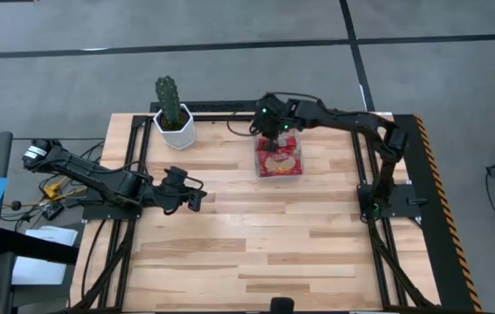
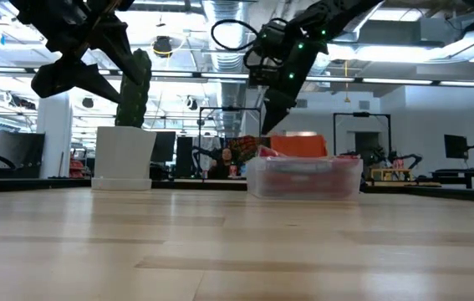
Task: Sort popcorn bags into baskets
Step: Return to Home Position
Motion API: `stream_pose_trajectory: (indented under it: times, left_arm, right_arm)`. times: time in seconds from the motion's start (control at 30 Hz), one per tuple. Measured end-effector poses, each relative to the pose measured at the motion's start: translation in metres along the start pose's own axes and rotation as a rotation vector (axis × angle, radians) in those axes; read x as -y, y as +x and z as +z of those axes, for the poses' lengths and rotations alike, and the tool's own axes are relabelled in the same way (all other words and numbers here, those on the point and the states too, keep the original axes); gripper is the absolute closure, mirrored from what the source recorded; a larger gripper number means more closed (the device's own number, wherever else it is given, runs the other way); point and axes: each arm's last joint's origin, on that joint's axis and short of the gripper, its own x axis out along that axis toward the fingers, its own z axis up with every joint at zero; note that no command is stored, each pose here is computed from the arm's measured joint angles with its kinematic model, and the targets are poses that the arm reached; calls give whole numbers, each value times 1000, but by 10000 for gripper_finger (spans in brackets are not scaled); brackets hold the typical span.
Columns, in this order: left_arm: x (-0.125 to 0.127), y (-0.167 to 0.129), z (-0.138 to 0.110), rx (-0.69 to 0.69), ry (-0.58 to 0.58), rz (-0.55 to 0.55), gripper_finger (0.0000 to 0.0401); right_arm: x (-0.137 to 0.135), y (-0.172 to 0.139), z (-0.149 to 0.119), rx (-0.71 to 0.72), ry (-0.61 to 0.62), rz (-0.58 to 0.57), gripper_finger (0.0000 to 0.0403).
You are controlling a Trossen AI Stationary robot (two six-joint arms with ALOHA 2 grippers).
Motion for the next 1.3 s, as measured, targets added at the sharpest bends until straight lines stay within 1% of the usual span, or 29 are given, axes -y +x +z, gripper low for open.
stream_pose_trajectory:
  times: [0.07,0.13,0.23,0.3,0.4,0.47,0.5,0.57,0.63,0.67,0.7,0.77,0.87,0.97,1.07,1.17,1.23,1.3]
  left_arm:
    - [0,0,1,24,0,7,216]
    - [0,-1,3,78,2,13,216]
    - [8,-8,12,144,-6,-35,216]
    - [17,-15,20,185,32,-81,216]
    - [28,-30,35,212,205,-120,216]
    - [35,-46,51,249,333,-132,216]
    - [36,-55,59,270,384,-117,216]
    - [37,-72,75,323,391,-101,216]
    - [35,-89,87,404,435,-88,216]
    - [30,-98,91,438,455,-87,216]
    - [24,-107,94,471,451,-95,216]
    - [9,-122,98,533,422,-154,216]
    - [-21,-133,92,553,410,-273,216]
    - [-48,-132,78,526,375,-406,216]
    - [-70,-122,60,480,359,-495,216]
    - [-85,-109,45,465,317,-577,216]
    - [-93,-100,35,458,298,-626,216]
    - [-97,-90,26,435,282,-663,216]
  right_arm:
    - [5,-16,3,21,30,25,317]
    - [10,-44,11,103,60,52,317]
    - [19,-109,15,241,92,71,317]
    - [22,-158,9,327,98,45,317]
    - [20,-227,-16,414,83,7,317]
    - [13,-268,-42,430,51,-5,317]
    - [9,-285,-57,428,54,-2,316]
    - [4,-316,-82,480,109,-8,316]
    - [-2,-341,-103,605,194,-18,316]
    - [-6,-350,-115,654,234,-24,316]
    - [-11,-359,-130,693,267,-29,316]
    - [-22,-369,-160,753,323,-41,316]
    - [-42,-373,-209,829,431,-30,316]
    - [-59,-359,-244,921,537,-2,316]
    - [-72,-337,-271,1013,619,35,316]
    - [-82,-299,-284,1056,704,99,316]
    - [-83,-269,-276,1042,739,186,316]
    - [-83,-240,-270,981,755,272,316]
